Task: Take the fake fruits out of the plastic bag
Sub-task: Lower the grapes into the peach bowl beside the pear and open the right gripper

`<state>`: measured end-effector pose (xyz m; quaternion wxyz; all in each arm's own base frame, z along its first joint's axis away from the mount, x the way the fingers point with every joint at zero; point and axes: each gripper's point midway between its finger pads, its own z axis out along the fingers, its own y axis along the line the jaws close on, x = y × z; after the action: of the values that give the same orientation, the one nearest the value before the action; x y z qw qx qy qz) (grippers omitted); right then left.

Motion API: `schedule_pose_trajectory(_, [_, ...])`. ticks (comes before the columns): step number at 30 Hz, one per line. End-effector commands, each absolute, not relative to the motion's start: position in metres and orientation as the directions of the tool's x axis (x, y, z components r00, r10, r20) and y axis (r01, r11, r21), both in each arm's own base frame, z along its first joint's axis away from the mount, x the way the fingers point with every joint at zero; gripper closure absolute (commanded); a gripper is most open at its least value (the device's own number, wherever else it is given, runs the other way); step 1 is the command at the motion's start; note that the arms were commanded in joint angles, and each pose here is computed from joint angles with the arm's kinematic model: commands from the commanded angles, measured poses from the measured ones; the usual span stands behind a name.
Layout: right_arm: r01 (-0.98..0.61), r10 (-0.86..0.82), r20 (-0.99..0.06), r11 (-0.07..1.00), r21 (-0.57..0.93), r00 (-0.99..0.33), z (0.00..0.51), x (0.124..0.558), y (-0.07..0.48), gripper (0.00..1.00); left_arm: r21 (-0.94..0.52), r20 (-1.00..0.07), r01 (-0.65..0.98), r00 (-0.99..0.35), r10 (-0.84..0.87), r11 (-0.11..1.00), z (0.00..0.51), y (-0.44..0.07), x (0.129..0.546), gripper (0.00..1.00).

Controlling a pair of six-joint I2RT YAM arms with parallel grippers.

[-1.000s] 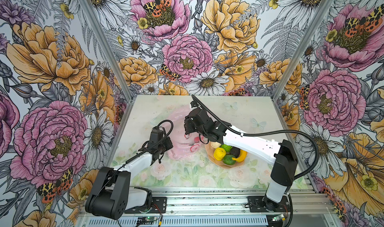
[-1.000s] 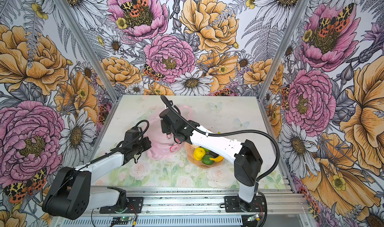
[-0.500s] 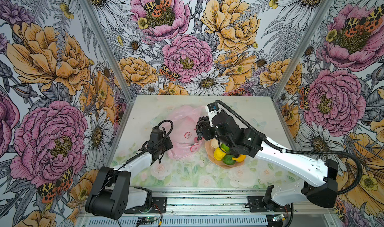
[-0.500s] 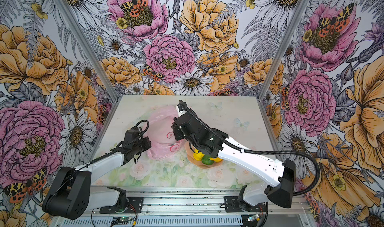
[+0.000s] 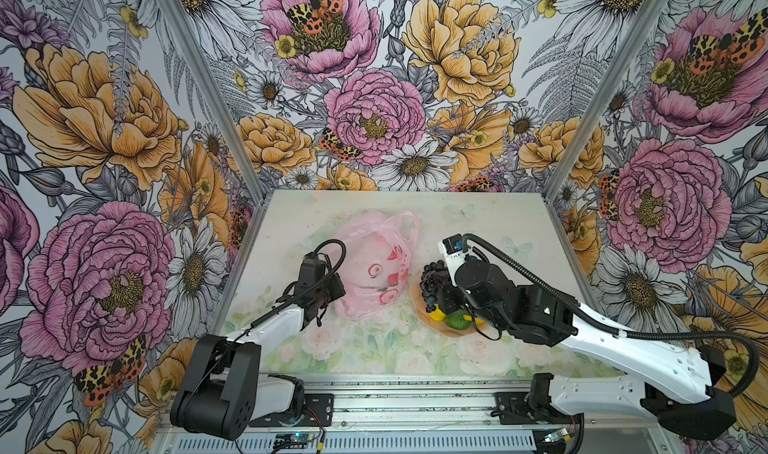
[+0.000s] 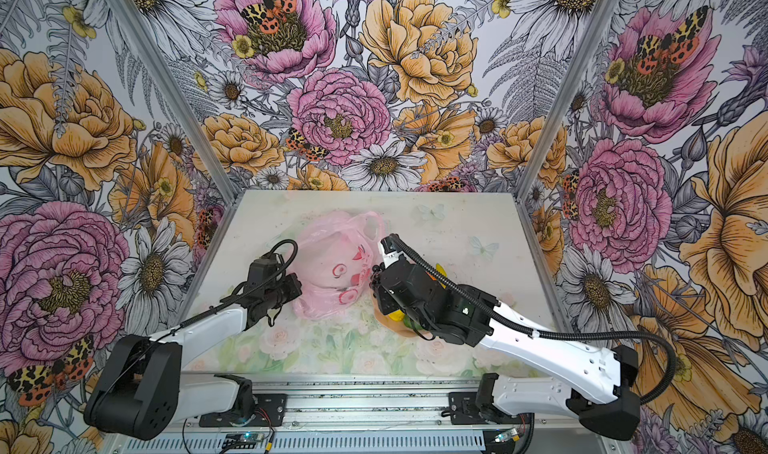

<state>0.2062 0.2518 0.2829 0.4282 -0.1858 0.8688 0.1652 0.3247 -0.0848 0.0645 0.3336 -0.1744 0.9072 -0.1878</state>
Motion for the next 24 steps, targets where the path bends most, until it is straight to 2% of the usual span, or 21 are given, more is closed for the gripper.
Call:
schedule_pose_trajectory(1, [-0.426,-0.137,-0.804,0.891,0.155,-0.578,0.281,0.2,0.236,1.0,-0.445,-0.577,-0.176,-0.694,-0.431,0.878,0.073,-0.08,0.33,1.0])
schedule_pose_trajectory(17, [-0.411,-0.18,-0.734,0.9,0.145,-0.654,0.234,0.179,0.22,1.0,-0.438,-0.578,-0.182,-0.693,-0.431,0.88,0.072,-0.078,0.329,1.0])
schedule_pose_trajectory(24, [-0.435,-0.228,-0.699,0.891,0.131,-0.678,0.225,0.179,0.238,1.0,-0.436,-0.58,-0.182,-0.693,-0.429,0.882,0.072,-0.078,0.329,1.0])
